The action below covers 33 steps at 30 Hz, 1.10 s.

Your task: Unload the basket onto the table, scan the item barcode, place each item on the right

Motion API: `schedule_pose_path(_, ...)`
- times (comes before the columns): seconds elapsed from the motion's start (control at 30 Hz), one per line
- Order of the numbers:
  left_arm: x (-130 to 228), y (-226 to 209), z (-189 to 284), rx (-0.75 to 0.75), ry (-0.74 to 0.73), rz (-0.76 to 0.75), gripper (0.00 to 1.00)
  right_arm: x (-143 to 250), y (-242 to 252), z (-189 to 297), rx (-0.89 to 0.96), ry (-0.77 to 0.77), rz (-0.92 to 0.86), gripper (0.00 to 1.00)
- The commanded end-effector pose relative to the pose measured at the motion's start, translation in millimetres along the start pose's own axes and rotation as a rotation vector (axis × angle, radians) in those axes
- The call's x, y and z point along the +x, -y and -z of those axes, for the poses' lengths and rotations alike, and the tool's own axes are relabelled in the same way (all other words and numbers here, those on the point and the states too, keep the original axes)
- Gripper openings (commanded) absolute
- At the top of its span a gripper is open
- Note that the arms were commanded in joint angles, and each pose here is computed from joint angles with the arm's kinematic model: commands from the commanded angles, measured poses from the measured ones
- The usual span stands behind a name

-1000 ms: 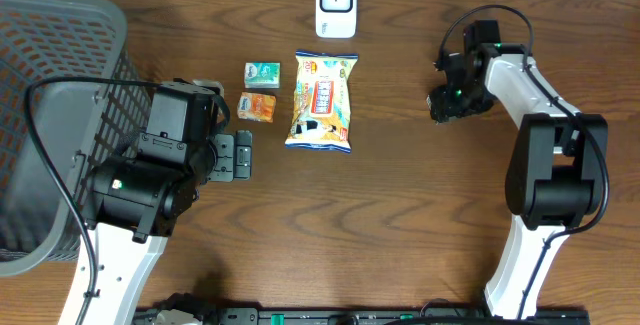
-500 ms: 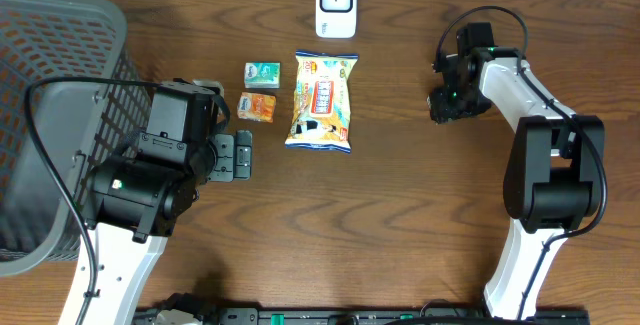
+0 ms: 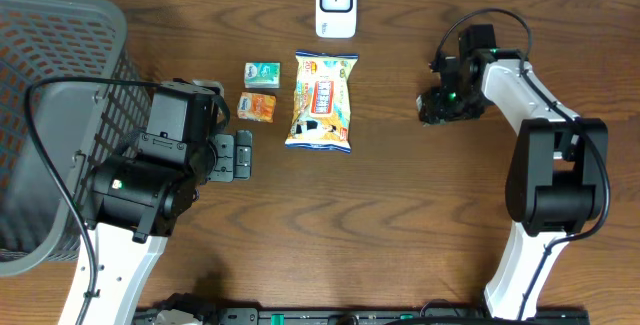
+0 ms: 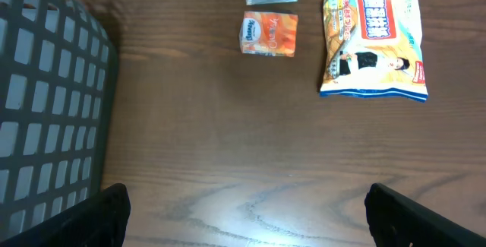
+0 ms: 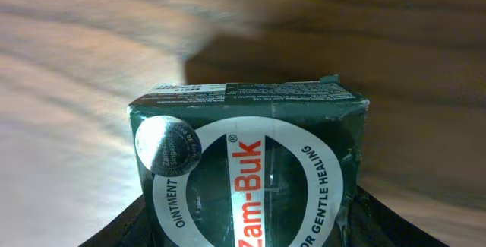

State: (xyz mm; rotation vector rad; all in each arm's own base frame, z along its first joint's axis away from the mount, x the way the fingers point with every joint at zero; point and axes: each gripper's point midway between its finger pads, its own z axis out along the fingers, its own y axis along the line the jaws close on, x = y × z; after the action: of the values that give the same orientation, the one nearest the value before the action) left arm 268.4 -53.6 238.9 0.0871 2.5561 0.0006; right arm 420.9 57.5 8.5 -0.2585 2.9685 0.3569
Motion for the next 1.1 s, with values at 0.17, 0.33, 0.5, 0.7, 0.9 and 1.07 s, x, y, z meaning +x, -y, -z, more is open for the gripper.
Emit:
schedule_pose_path(0.17,-2.6,-0.8,2.3,-0.005,0.006,0.0,0.98,-15.8,-84.2,55.3,-0.42,0.135,0.035,0.54)
schedule_pose_path(0.33,-2.6,-0.8,2.3,-0.005,0.006,0.0,0.98,-17.8,-129.7,89.9,-0.728,0.174,0.059,0.54)
schedule_pose_path(0.5,-2.6,-0.8,2.3,-0.005,0.006,0.0,0.98,-16.7,-157.4,121.2,-0.969,0.194,0.075,0.53)
schedule_pose_path(0.7,-2.6,-0.8,2.3,-0.005,0.006,0.0,0.98,-15.1,-175.5,142.6,-1.12,0.205,0.103,0.53)
schedule_pose_path(0.9,-2.6,-0.8,2.3,-0.005,0.006,0.0,0.98,-11.8,-197.2,161.0,-1.253,0.214,0.167,0.55)
schedule_pose_path(1.07,-2.6,-0.8,2.3,-0.005,0.006,0.0,0.98,-12.1,-210.8,160.4,-1.268,0.183,0.177,0.55)
